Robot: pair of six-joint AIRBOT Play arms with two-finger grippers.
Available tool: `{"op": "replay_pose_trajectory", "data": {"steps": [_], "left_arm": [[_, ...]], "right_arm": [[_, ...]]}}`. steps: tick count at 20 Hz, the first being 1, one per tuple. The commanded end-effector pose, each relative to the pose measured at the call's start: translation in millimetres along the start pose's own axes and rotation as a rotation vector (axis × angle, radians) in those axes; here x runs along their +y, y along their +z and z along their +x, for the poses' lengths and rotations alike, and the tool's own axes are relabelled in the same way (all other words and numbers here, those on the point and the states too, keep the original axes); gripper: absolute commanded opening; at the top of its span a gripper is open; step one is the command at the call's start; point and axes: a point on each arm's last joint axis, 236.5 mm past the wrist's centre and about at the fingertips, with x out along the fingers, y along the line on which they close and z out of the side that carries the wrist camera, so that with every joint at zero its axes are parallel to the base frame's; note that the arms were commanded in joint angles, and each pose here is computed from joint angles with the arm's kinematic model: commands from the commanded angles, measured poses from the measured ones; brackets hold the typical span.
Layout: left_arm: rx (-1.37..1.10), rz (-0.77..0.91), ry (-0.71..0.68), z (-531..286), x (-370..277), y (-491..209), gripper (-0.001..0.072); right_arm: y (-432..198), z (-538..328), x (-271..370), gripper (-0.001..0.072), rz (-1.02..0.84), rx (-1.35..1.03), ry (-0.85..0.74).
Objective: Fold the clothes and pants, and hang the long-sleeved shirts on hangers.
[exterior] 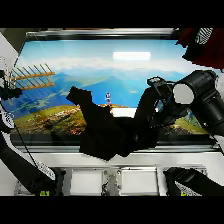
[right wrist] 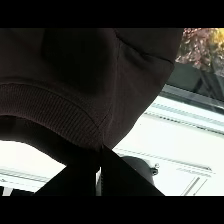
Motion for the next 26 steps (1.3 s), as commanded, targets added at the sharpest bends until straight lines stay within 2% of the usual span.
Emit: {"op": "replay_pose_trajectory", "data": {"steps": [1, 2, 3, 9, 11, 13, 21, 24, 26], "left_arm": [[-0.013, 0.009, -0.007, -1, -9, 5, 0.0137], [-0.014, 0.014, -0.009, -2, -12, 6, 0.0048], [-0.015, 0.015, -0.01, -2, -13, 7, 0.0014], [-0.006, 0.051, -0.01, -15, -28, 11, 0.0012], [-0.022, 0.026, 0.03, -32, -21, 19, 0.0011], [-0.06, -0.006, 0.039, -57, -19, 32, 0.0011], [-0.281, 0.036, 0.046, -195, -41, 92, 0.0011], [-0.401, 0.159, 0.017, -280, -76, 109, 0.0012], [-0.442, 0.363, -0.074, -335, -122, 98, 0.0012]], "right_arm": [[0, 0, 0, 0.0021, -0.001, 0.001, 0.0], [0, 0, 0, 0.0021, -0.001, 0.001, 0.0], [0, 0, 0, 0.0021, -0.001, 0.001, 0.0], [0, 0, 0, 0.0021, -0.001, 0.001, 0.0], [0, 0, 0, 0.0021, -0.001, 0.001, 0.0], [0, 0, 0, 0.0021, -0.001, 0.001, 0.0], [0, 0, 0, 0.0021, -0.001, 0.001, 0.0], [0, 0, 0, 0.0021, -0.001, 0.001, 0.0], [0, 0, 0, 0.0021, -0.001, 0.001, 0.0]]}}
